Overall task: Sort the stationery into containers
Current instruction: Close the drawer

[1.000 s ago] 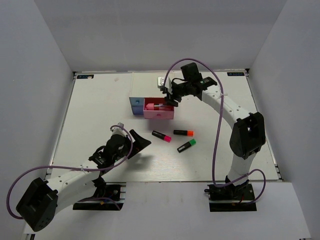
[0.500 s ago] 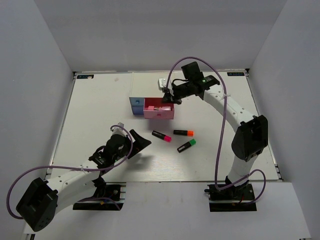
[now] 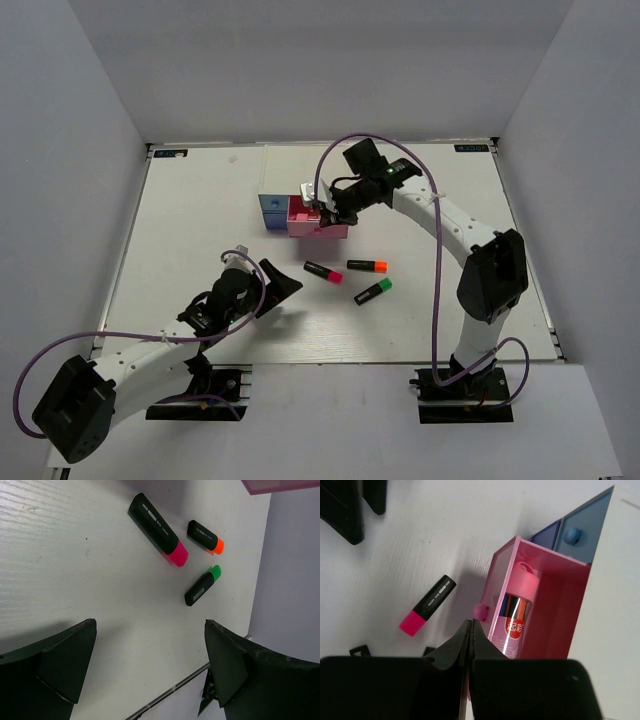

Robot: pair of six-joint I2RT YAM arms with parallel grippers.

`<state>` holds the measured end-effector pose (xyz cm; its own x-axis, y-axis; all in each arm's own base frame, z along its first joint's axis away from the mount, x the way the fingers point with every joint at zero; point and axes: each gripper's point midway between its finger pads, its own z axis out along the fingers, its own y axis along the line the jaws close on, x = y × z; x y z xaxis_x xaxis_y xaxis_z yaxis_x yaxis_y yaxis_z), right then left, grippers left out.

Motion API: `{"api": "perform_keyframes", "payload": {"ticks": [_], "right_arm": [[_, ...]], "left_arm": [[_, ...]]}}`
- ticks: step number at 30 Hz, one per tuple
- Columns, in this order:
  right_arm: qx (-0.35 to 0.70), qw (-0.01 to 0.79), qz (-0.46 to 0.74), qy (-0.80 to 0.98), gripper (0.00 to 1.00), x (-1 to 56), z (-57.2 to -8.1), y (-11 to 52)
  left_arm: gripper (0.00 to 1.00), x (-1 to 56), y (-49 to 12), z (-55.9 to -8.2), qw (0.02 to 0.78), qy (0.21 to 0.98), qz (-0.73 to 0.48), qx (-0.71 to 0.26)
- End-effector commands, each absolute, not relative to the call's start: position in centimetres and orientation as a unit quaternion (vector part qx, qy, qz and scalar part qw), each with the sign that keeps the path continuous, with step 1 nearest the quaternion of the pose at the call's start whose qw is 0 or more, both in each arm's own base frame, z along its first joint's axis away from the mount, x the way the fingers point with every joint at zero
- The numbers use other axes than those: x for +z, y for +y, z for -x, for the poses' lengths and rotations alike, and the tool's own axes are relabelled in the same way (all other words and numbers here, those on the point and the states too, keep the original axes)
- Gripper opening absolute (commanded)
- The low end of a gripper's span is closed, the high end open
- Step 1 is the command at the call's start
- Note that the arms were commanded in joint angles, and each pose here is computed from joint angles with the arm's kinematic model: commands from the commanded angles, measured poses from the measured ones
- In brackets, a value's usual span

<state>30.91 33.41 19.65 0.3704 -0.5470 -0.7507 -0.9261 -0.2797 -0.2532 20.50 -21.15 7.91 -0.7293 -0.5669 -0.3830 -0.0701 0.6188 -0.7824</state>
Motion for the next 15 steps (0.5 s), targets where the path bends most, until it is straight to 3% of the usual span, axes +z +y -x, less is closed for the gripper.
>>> {"api": "perform_keyframes", "payload": {"ticks": [1,15], "right_arm": [[0.233,0.334,0.751,0.52,0.0,17.6,-32.1,33.5],[0.142,0.362,0.719,0.576,0.0,15.8,-37.0,33.8]], "left_arm": [[1.0,8.9,-21.5,-20.9,0.322,0.837,0.183,-0.402],[1.0,8.9,-21.3,-20.9,0.325,0.837,0.185,-0.399]]}}
